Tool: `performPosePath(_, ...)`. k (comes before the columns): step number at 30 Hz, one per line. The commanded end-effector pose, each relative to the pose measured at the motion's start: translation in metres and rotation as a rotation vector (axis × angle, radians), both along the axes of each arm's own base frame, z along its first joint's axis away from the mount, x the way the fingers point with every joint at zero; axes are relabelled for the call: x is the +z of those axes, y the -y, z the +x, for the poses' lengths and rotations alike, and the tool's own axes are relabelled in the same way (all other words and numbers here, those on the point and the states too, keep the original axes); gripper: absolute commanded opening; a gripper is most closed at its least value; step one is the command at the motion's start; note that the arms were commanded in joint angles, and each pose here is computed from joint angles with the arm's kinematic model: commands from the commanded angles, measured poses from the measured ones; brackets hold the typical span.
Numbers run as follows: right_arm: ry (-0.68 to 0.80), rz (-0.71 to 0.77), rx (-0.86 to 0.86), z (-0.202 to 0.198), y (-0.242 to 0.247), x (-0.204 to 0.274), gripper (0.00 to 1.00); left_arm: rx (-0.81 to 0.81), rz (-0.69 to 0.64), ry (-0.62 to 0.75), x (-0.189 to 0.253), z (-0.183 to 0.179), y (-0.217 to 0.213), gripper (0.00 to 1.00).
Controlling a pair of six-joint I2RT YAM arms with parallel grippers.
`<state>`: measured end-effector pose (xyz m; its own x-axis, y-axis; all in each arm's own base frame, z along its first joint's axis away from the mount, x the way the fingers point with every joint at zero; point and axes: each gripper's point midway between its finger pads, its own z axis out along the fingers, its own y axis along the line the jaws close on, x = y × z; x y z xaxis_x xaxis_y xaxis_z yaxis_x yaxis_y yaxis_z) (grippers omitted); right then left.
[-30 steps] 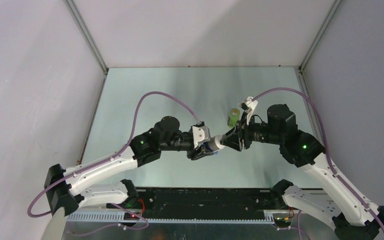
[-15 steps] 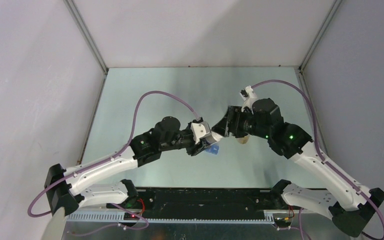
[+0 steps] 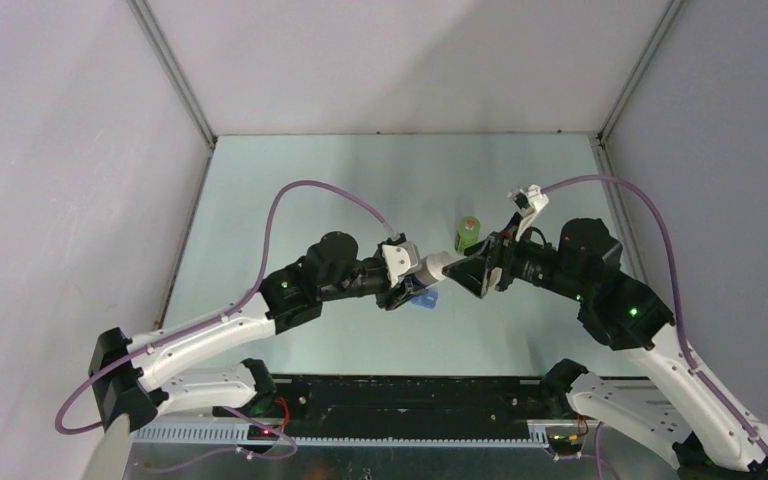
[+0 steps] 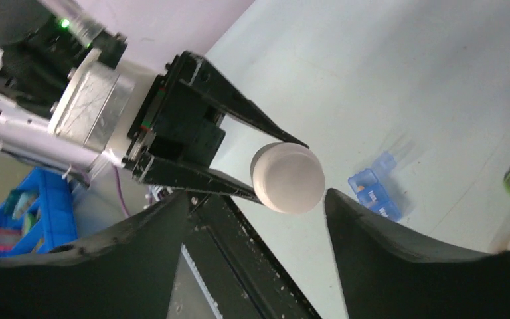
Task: Sort the pills into containers
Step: Screw the lid of the pill bottle onto the pill bottle.
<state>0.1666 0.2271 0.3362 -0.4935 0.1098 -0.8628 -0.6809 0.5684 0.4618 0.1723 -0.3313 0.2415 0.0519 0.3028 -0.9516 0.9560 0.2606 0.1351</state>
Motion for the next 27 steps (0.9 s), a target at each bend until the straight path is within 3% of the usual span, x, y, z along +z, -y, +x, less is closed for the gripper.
performPosePath(1,0.033,-0.047,0.116,-0.010,0.002,-0.006,0.73,-0.084,-0.077,0.044,0.027,-0.012,0.007,0.00)
performPosePath(3,-0.003,-0.061,0.124,-0.008,0.003,-0.013,0.67,-0.116,-0.073,0.039,0.028,-0.018,0.009,0.00)
performPosePath(8,-0.007,-0.098,0.145,-0.007,0.006,-0.022,0.86,-0.154,-0.078,0.026,0.028,-0.025,0.010,0.00)
performPosePath(13,-0.043,-0.094,0.172,-0.007,0.001,-0.027,0.85,-0.165,-0.078,0.024,0.028,-0.026,0.010,0.00)
performPosePath(19,-0.106,-0.048,0.174,-0.003,-0.009,-0.029,0.58,-0.155,-0.086,0.029,0.030,-0.024,0.011,0.00)
performPosePath(23,-0.162,0.009,0.091,0.007,-0.014,-0.028,0.33,-0.116,-0.088,0.036,0.029,-0.017,0.011,0.00)
performPosePath(25,-0.186,0.014,0.009,0.014,-0.015,-0.031,0.11,-0.103,-0.080,0.040,0.027,-0.014,0.010,0.00)
performPosePath(27,-0.218,0.018,-0.075,0.019,-0.016,-0.034,0.00,-0.084,-0.067,0.043,0.025,-0.011,0.009,0.00)
